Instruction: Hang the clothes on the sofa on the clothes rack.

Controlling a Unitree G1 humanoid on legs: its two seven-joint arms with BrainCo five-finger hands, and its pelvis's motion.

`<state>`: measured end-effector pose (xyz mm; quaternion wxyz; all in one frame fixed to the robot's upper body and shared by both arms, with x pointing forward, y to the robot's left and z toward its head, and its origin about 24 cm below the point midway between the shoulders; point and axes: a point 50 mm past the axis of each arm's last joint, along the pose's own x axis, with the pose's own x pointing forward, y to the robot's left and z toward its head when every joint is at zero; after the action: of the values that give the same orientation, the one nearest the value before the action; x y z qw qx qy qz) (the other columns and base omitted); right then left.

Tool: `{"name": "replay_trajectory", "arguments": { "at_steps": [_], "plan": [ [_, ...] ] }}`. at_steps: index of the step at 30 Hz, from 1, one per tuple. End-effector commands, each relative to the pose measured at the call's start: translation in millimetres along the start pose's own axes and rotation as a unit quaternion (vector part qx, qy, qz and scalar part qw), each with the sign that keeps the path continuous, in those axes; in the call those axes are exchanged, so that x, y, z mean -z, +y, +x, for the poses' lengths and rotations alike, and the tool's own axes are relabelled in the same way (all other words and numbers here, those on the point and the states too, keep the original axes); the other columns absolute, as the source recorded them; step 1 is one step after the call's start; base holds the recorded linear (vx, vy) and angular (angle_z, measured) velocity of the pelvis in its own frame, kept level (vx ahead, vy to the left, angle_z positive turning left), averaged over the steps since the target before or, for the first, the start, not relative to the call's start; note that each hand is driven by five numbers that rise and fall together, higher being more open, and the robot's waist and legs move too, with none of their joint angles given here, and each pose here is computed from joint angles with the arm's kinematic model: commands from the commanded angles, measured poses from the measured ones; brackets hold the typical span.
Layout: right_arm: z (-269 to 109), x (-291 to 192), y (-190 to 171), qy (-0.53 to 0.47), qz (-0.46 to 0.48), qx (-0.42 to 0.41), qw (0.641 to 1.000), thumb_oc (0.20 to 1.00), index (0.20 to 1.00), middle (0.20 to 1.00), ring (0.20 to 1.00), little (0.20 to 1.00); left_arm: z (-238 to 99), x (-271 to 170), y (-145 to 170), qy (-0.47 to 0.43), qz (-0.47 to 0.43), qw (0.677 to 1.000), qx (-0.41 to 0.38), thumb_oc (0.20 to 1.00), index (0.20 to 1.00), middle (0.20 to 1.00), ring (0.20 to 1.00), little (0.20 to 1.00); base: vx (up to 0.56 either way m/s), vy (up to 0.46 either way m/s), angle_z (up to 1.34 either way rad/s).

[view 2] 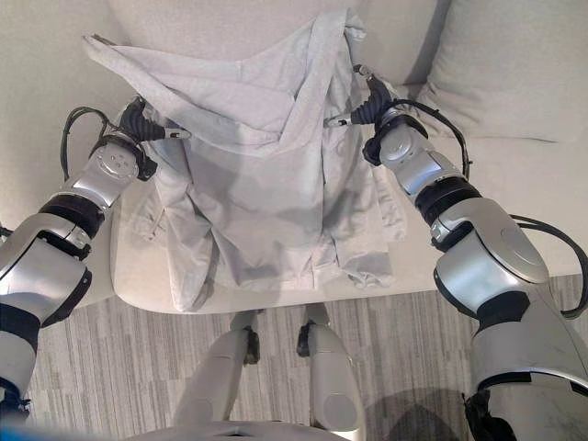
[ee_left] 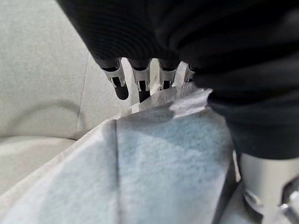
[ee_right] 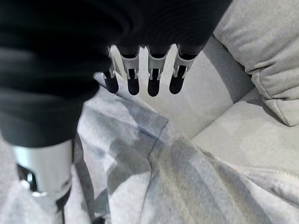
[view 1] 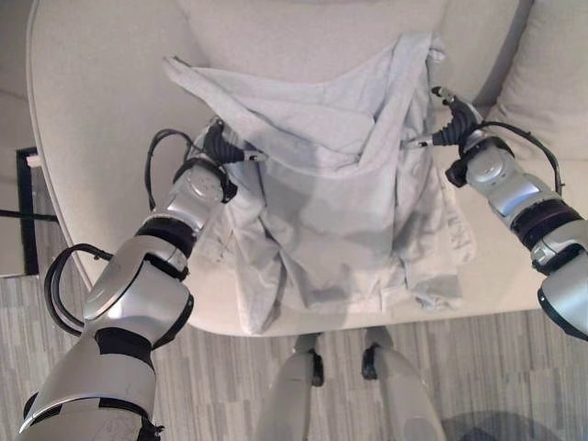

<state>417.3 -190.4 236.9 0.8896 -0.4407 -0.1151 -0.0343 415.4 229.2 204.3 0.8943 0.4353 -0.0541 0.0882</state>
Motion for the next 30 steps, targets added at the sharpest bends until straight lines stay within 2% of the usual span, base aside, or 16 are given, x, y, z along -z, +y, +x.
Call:
{"name": "replay_trajectory", "arguments": {
  "at_steps": [1, 21, 30],
  "plan": [
    [8.1, -12.7, -22.3, -0.01, 0.024, 0.04, 0.999, 1.0, 1.0, 1.0, 1.0, 1.0, 7.3, -9.0, 28.0, -0.009, 0.058, 0.998, -0.026, 1.0, 1.0, 1.0, 1.0, 1.0, 0.0, 0.0, 0.0],
    [15.1, -30.9, -33.1, -0.02, 0.037, 0.074, 0.996, 1.0, 1.0, 1.0, 1.0, 1.0, 11.1, -19.5, 37.9, -0.02, 0.107, 0.993, -0.038, 1.0, 1.0, 1.0, 1.0, 1.0, 0.0, 0.0, 0.0],
    [20.3, -49.2, -46.8, -0.034, 0.027, 0.098, 0.994, 1.0, 1.0, 1.0, 1.0, 1.0, 15.8, -45.0, 46.1, -0.055, 0.134, 0.988, -0.053, 1.0, 1.0, 1.0, 1.0, 1.0, 0.0, 0.0, 0.0]
  ]
}}
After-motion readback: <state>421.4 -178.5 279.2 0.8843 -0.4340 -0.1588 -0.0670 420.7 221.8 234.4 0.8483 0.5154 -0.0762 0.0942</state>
